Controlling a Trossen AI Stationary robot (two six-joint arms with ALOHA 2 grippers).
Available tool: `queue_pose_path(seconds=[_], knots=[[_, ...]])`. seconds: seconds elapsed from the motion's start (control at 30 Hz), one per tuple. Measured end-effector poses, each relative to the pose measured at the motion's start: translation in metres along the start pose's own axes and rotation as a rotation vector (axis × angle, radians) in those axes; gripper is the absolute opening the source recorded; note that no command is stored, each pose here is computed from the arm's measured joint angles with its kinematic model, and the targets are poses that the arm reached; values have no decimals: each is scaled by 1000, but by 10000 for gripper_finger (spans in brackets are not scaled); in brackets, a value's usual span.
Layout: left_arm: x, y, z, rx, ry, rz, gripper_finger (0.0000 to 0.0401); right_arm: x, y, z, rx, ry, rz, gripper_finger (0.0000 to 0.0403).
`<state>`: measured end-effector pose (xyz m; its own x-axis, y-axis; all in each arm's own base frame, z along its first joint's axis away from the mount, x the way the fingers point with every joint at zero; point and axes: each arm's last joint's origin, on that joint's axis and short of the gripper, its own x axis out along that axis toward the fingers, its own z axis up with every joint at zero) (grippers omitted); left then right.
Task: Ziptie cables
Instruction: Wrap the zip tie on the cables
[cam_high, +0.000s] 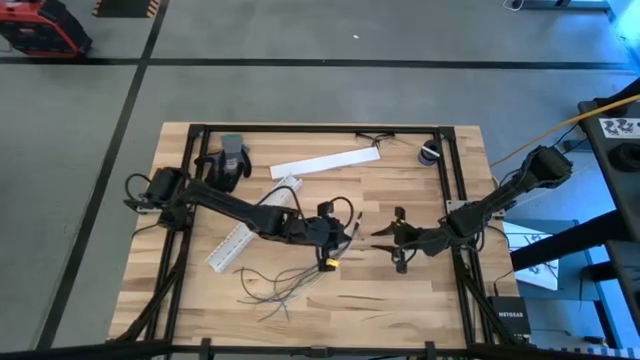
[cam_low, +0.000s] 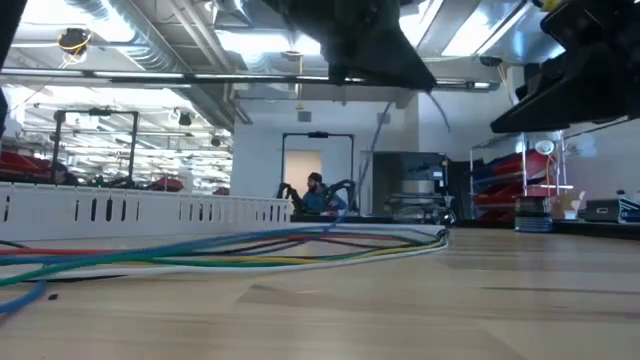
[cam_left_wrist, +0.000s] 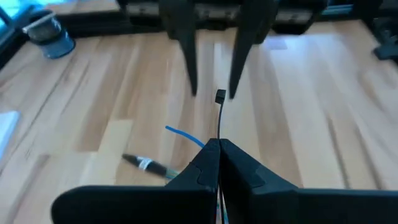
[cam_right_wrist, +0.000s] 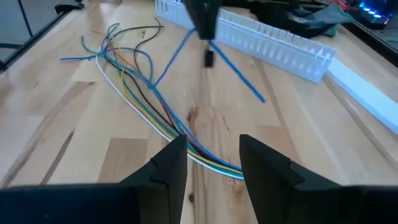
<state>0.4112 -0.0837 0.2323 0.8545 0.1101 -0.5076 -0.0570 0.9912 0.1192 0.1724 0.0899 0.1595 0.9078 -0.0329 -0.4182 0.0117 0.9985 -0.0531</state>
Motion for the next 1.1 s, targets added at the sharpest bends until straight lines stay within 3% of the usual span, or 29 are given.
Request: queue_pose_path(seconds=[0.27,0.43,0.77,1.1], knots=[[0,4,7,27,-62,61,0,12,-4,-5,105,32,-35,138],[1,10,7,4,-67,96,0,25,-7,-2,172,-25,-43,152],[0,8,6,29,-57,134,0,36,-27,0,108,-166,-11,219],[1,8,4,34,-32,134,0,25,-29,15,47,-286,22,191]])
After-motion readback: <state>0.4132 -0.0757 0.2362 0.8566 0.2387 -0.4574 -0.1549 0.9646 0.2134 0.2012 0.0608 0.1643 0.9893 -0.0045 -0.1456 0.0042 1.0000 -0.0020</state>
